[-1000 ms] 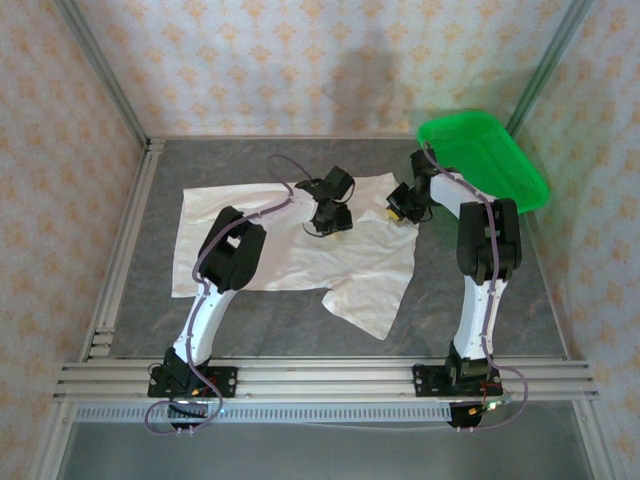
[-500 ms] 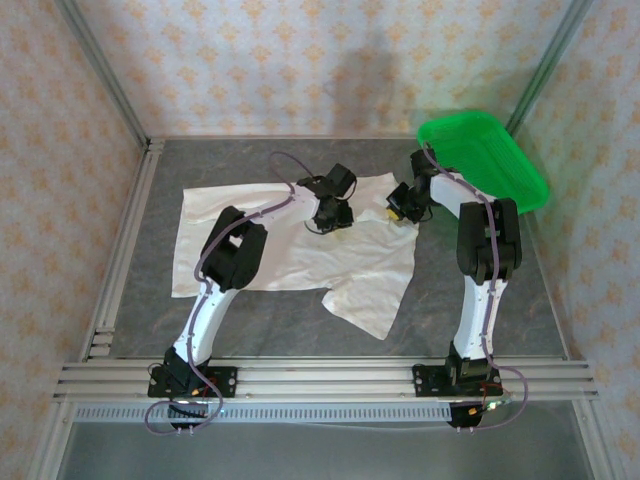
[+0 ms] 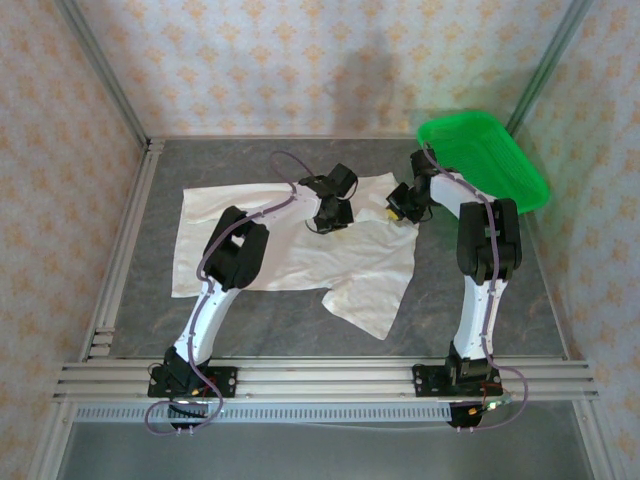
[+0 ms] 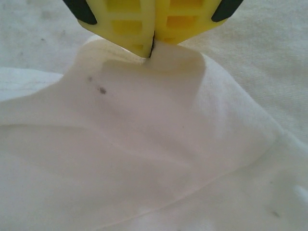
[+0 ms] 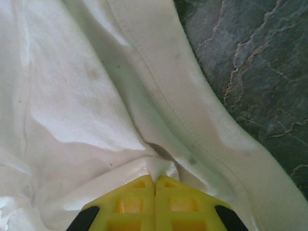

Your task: Fold and stack the t-shirts

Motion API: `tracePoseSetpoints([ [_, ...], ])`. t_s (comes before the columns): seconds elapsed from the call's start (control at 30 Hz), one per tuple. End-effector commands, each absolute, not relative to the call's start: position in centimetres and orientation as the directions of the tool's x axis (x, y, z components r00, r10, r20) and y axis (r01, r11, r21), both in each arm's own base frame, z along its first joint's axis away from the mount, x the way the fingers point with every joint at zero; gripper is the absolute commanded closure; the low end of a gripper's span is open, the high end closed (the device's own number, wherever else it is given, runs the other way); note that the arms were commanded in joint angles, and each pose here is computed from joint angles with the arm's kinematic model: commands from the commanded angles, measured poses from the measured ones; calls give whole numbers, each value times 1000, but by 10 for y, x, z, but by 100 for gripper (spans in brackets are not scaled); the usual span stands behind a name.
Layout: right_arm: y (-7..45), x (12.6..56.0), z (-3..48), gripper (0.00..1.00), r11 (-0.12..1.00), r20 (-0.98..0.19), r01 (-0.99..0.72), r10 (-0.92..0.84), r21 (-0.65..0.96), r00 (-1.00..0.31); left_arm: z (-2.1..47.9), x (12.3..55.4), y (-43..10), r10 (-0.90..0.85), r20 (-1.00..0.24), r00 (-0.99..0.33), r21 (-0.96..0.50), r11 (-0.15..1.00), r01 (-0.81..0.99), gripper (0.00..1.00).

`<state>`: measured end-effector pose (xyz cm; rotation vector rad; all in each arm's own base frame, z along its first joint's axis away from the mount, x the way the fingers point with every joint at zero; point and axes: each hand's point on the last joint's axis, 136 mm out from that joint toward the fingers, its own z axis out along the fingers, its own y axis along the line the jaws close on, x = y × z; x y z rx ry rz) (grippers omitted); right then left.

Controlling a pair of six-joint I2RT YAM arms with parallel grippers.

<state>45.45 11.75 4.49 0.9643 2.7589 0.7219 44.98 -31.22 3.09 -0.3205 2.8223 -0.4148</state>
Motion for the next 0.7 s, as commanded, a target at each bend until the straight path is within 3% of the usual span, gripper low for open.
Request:
tracePoseSetpoints([
  [0.0,116,454,46,100,680,32,547,613,489,-789,45,450,-304,-238,-268,-933,-258,951,-169,100],
  [0.67,114,432,77,100,720,9,494,561,487,-828,83,434,-286,-247,-301,-921,-320,936,-147,100],
])
